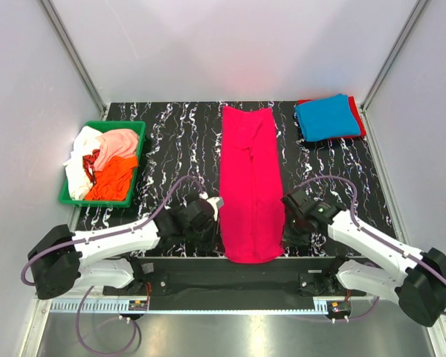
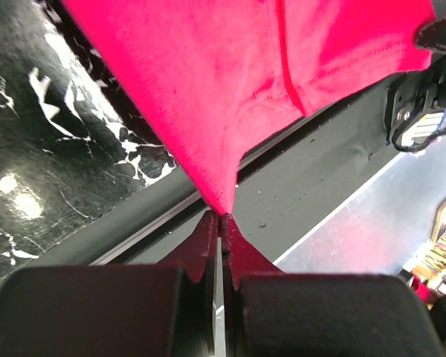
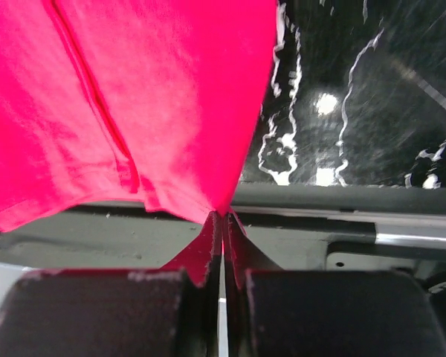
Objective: Fold and stack the t-shirts
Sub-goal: Fold the tshirt
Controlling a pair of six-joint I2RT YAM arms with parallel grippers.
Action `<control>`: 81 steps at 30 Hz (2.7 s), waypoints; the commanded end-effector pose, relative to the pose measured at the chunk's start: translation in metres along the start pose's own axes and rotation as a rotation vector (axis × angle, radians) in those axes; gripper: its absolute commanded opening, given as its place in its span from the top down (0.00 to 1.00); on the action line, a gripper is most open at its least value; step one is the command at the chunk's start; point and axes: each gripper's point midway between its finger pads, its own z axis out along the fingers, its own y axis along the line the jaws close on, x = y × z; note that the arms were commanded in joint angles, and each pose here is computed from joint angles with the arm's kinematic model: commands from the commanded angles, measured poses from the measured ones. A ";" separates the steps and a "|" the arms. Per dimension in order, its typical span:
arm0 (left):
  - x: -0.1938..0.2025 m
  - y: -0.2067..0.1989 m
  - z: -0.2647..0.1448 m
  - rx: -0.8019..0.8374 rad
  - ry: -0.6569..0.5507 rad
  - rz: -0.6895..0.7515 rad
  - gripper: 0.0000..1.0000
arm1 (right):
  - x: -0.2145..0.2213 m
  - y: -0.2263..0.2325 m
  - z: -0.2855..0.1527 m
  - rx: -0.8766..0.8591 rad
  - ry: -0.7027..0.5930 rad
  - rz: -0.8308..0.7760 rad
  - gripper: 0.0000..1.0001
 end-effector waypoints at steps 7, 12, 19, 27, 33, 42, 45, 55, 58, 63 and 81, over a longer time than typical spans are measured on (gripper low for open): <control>-0.080 -0.008 0.007 -0.032 -0.089 0.021 1.00 | -0.075 0.036 0.003 0.089 -0.148 -0.191 1.00; -0.125 0.010 0.017 -0.075 -0.093 0.008 1.00 | -0.117 0.050 0.018 0.113 -0.157 -0.234 1.00; -0.214 0.018 0.022 -0.083 -0.163 0.013 1.00 | -0.209 0.060 0.017 0.084 -0.219 -0.232 1.00; -0.309 0.043 0.029 -0.091 -0.213 -0.028 1.00 | -0.290 0.079 0.031 0.032 -0.245 -0.234 1.00; -0.351 0.067 0.030 -0.074 -0.255 -0.073 1.00 | -0.330 0.088 0.035 -0.025 -0.262 -0.242 1.00; -0.392 0.079 0.032 -0.036 -0.306 -0.069 1.00 | -0.365 0.077 0.043 -0.054 -0.261 -0.202 1.00; -0.400 0.087 0.035 -0.043 -0.319 -0.098 1.00 | -0.370 0.069 0.054 -0.048 -0.234 -0.175 1.00; -0.422 0.107 0.047 -0.038 -0.350 -0.163 0.96 | -0.391 0.048 0.075 -0.047 -0.215 -0.109 0.99; -0.429 0.109 0.042 -0.042 -0.380 -0.165 0.97 | -0.399 0.047 0.077 -0.054 -0.221 -0.100 0.98; -0.438 0.107 0.037 -0.018 -0.395 -0.163 0.82 | -0.406 0.046 0.079 -0.067 -0.219 -0.087 0.92; -0.396 0.080 0.022 0.003 -0.356 -0.017 0.68 | -0.381 0.064 0.026 -0.196 -0.227 -0.022 0.69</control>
